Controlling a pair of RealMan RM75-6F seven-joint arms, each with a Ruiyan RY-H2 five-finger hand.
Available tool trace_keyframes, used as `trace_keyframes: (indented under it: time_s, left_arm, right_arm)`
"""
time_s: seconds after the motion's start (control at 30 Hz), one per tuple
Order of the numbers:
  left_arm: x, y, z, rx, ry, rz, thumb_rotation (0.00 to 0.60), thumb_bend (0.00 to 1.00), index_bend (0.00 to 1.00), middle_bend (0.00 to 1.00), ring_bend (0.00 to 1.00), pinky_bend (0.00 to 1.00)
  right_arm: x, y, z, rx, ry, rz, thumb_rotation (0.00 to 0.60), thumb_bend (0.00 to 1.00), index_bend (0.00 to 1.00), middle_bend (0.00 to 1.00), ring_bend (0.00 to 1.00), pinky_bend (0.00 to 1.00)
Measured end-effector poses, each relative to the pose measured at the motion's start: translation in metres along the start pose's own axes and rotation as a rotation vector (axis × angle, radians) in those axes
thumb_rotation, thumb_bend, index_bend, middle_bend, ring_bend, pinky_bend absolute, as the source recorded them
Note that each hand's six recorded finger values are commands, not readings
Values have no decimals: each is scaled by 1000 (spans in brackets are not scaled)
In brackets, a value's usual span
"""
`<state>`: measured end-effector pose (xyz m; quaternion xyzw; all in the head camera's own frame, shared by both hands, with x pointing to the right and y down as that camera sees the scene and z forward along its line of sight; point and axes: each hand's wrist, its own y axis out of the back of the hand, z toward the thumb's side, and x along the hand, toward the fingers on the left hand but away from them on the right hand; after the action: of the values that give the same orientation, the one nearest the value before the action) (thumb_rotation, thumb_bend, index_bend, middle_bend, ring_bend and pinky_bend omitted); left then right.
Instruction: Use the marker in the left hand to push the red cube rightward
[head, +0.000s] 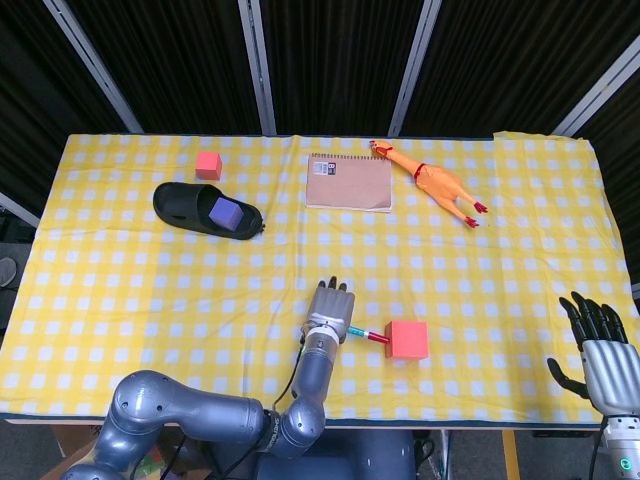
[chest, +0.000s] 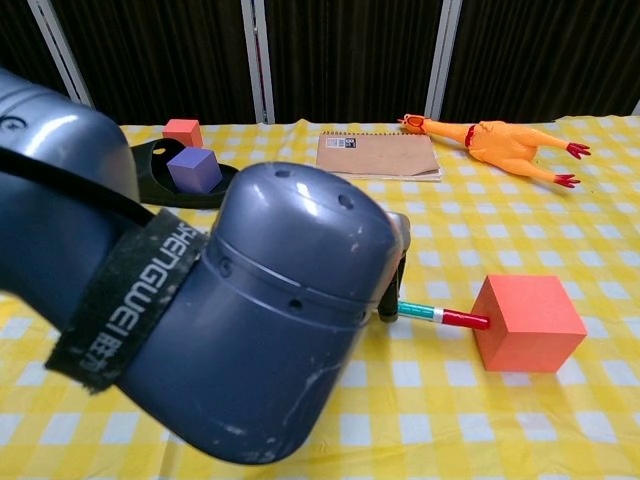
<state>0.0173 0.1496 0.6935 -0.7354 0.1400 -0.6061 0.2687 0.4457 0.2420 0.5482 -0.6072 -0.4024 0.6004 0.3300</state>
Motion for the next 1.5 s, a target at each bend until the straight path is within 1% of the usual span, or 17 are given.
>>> trace_keyframes:
  time_s: [0.3, 0.5, 0.7, 0.87, 1.03, 1.13, 1.23, 1.4, 1.5]
  left_arm:
    - [-3, 3, -13, -15, 6, 11, 600, 530, 612, 130, 23, 136]
    - [-8, 14, -37, -29, 21, 36, 600, 530, 609, 130, 23, 136]
    - [-20, 30, -85, -37, 53, 84, 600, 528, 593, 130, 23, 135]
    - [-36, 36, -144, -34, 102, 116, 600, 527, 590, 131, 23, 135]
    - [-57, 27, -211, -32, 168, 142, 600, 526, 590, 131, 23, 135]
    - [-66, 19, -246, -37, 202, 158, 600, 526, 590, 131, 23, 135]
    - [-72, 12, -274, -64, 236, 159, 600, 526, 590, 131, 23, 135]
    - [-68, 6, -301, -78, 282, 159, 600, 523, 582, 131, 23, 135]
    - [-62, 3, -313, -87, 306, 162, 600, 477, 562, 127, 23, 135]
  right_arm:
    - [0, 1, -1, 0, -3, 1, 600, 378, 0, 0, 0, 0]
    - [1, 1, -1, 0, -6, 2, 600, 378, 0, 0, 0, 0]
    - [1, 0, -1, 2, -8, 3, 600, 378, 0, 0, 0, 0]
    - [0, -1, 0, 7, -9, 6, 600, 378, 0, 0, 0, 0]
    - [-1, -2, 1, 9, -10, 6, 600, 377, 0, 0, 0, 0]
    - [-1, -2, 2, 13, -9, 5, 600, 377, 0, 0, 0, 0]
    - [-2, -3, 3, 14, -7, 7, 600, 378, 0, 0, 0, 0]
    - [-3, -4, 5, 14, -4, 9, 600, 377, 0, 0, 0, 0]
    - [-3, -5, 5, 11, -5, 10, 600, 378, 0, 0, 0, 0]
